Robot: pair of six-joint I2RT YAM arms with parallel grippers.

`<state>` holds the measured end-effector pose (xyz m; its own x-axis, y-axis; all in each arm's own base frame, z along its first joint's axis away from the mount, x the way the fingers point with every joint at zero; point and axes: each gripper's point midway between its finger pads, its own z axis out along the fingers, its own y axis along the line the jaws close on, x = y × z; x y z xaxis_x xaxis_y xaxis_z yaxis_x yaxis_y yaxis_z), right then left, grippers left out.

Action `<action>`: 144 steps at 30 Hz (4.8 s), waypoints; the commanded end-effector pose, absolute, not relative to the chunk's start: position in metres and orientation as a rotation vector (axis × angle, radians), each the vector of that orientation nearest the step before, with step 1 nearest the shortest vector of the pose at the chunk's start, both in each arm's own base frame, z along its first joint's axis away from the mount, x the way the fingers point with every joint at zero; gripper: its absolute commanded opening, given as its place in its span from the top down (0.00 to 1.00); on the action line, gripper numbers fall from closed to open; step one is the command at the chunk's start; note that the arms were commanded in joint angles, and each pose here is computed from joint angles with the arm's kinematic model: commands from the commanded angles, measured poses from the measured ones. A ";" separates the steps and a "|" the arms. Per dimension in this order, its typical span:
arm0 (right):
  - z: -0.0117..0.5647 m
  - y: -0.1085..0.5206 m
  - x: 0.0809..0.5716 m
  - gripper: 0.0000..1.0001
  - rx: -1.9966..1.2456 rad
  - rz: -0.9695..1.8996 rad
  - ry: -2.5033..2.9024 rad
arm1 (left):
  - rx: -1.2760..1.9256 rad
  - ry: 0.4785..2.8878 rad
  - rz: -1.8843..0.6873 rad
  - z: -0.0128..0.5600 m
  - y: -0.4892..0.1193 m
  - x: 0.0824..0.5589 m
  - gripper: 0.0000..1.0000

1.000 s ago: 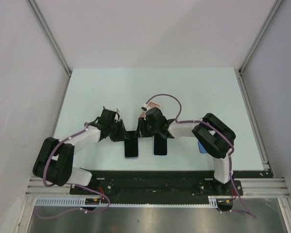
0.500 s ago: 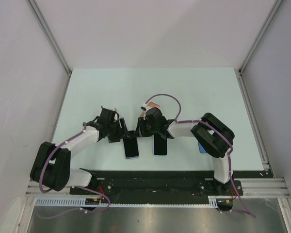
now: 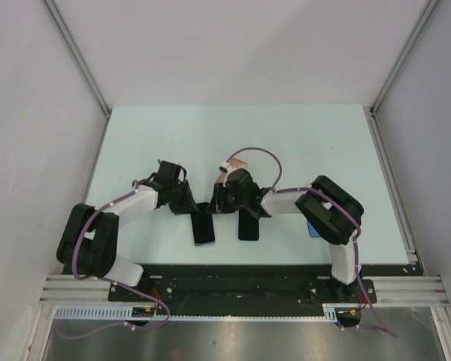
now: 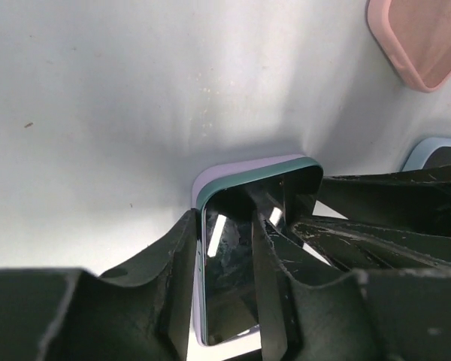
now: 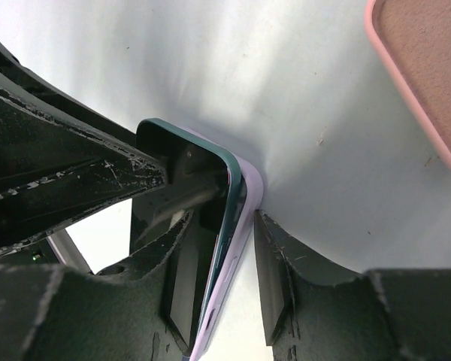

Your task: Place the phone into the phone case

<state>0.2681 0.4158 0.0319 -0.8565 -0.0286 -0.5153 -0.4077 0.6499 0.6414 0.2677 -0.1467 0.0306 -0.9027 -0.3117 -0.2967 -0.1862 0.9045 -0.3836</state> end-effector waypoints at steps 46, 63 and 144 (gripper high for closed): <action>0.046 0.399 0.213 0.43 -0.368 1.085 2.403 | -0.364 2.705 -0.584 0.022 -0.151 0.221 0.53; 0.043 0.435 0.207 0.42 -0.319 1.374 2.357 | -0.397 2.793 -0.913 0.008 -0.177 0.195 0.72; 0.270 0.355 0.176 0.99 -0.628 2.161 1.489 | -0.002 1.774 -1.595 0.276 -0.192 0.200 0.28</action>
